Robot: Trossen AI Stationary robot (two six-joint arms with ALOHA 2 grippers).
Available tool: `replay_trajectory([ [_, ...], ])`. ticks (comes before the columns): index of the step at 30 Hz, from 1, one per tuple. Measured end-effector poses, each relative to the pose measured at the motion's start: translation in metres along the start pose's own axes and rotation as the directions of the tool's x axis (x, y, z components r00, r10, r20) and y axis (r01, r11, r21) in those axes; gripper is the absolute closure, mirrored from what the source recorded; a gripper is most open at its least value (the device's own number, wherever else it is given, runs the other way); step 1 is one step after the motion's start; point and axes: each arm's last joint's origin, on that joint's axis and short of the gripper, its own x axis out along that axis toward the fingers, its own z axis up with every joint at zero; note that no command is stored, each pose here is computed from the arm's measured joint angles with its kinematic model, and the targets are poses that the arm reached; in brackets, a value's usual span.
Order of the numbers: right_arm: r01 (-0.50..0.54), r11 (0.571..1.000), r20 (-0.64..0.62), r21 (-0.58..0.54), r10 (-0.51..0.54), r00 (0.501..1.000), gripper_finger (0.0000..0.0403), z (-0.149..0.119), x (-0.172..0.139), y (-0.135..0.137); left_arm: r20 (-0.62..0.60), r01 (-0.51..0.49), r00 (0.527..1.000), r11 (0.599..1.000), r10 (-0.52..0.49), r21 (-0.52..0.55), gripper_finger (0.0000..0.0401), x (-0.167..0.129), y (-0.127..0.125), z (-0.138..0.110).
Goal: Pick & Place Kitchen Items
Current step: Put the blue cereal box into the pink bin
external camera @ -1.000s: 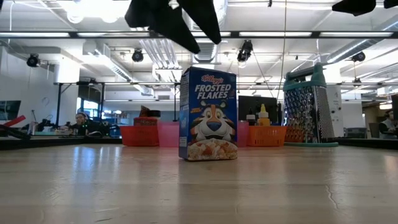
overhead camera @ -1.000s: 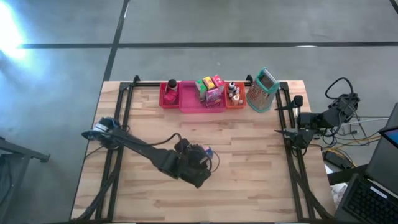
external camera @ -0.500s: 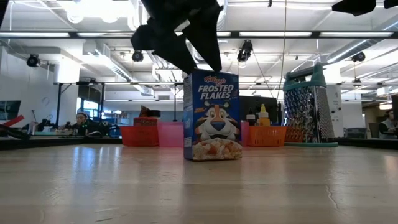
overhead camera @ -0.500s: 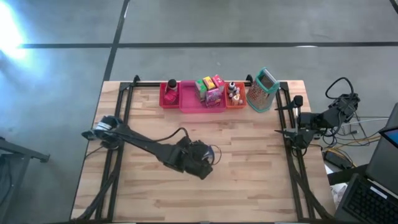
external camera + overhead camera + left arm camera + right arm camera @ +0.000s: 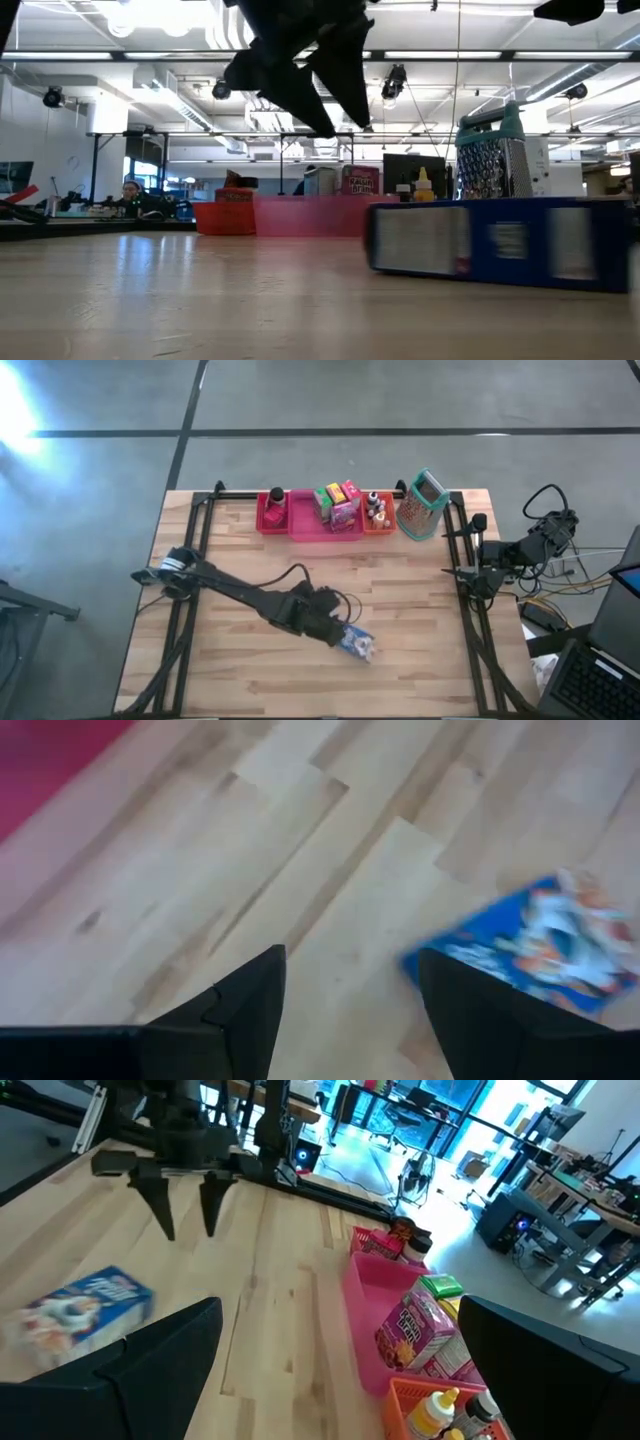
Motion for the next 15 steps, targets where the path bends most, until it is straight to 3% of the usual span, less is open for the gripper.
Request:
replay_trajectory([
  [4,0.0,1.0,0.0,0.003,0.0,1.0,0.0003,0.0,0.0,0.0,0.016,0.003,1.0,1.0,-0.003,-0.011,0.0169,0.001,-0.001,0.001],
  [8,0.0,1.0,-0.001,-0.001,0.0,1.0,0.0003,0.0,0.0,0.0,0.093,0.076,0.993,0.996,-0.072,-0.038,0.0169,-0.001,-0.01,0.007],
  [13,0.0,1.0,-0.001,-0.002,0.0,1.0,0.0003,0.0,0.0,0.0,0.113,0.141,0.983,0.989,-0.146,0.05,0.0169,0.002,-0.022,0.004],
  [15,0.0,1.0,-0.001,0.003,0.0,1.0,0.0003,0.0,0.0,0.0,0.064,0.161,0.983,0.976,-0.171,0.145,0.0169,0.002,-0.024,-0.002],
])
